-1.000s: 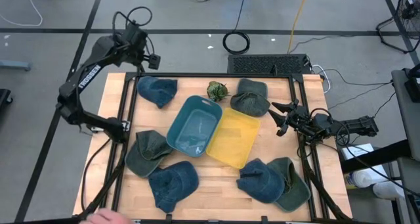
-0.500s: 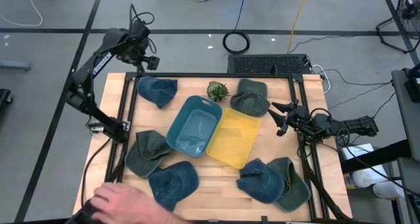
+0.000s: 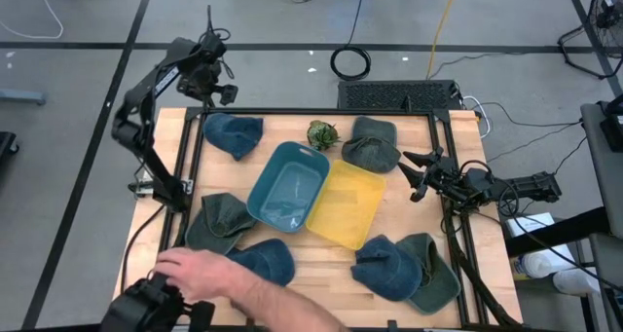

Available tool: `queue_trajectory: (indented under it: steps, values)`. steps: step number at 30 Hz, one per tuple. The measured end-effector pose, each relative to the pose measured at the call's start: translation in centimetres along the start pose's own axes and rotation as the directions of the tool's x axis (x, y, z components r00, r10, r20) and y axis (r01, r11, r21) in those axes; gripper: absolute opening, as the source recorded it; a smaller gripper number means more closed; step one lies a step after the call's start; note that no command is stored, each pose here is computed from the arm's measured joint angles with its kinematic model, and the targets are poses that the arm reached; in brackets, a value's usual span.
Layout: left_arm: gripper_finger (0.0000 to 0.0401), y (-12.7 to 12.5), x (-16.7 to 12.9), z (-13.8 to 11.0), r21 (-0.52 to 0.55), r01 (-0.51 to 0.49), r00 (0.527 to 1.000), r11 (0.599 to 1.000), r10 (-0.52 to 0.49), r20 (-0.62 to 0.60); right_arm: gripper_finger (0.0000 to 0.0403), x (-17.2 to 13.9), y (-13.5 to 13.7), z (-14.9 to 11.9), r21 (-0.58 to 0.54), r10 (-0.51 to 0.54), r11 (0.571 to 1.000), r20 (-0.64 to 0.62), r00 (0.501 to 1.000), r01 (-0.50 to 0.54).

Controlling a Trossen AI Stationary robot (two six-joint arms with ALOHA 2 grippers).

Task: Pick & Place hat
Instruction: Put the top blue cap into the yellow bin

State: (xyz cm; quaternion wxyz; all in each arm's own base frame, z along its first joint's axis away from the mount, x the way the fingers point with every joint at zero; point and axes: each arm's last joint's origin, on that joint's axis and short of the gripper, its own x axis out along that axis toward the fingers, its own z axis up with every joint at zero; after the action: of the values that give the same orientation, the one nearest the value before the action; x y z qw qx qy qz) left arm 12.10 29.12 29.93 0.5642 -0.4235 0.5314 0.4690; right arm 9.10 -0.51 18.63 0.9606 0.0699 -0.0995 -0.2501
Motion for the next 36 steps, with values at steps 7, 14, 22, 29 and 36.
queue_trajectory:
  steps: [7, 14, 22, 29, 36]
  values:
    - [0.0379, -0.1, 1.0, 0.5, 0.007, -0.008, 0.999, 1.000, 0.008, -0.032, 0.0187, 0.0, 0.0, 0.0, 0.000, 0.000, 1.000, 0.000, 1.000, 0.000]
    - [0.0379, -1.2, 2.6, 0.8, 0.044, -0.028, 0.993, 0.999, 0.033, -0.114, 0.0187, 0.0, 0.0, 0.0, 0.000, 0.000, 1.000, 0.000, 1.000, 0.000]
    - [0.0379, -2.3, 4.2, 0.7, 0.119, -0.036, 0.981, 0.992, 0.058, -0.184, 0.0187, 0.0, 0.0, 0.0, 0.000, 0.000, 1.000, 0.000, 1.000, 0.000]
    - [0.0379, -2.8, 7.2, -0.2, 0.139, -0.054, 0.975, 0.989, 0.082, -0.205, 0.0187, 0.0, 0.0, 0.0, 0.000, 0.000, 1.000, 0.000, 1.000, 0.000]
    - [0.0379, -3.7, 9.6, -0.7, 0.163, -0.107, 0.981, 0.981, 0.131, -0.143, 0.0187, 0.0, 0.0, 0.0, 0.000, 0.000, 1.000, 0.000, 1.000, 0.000]
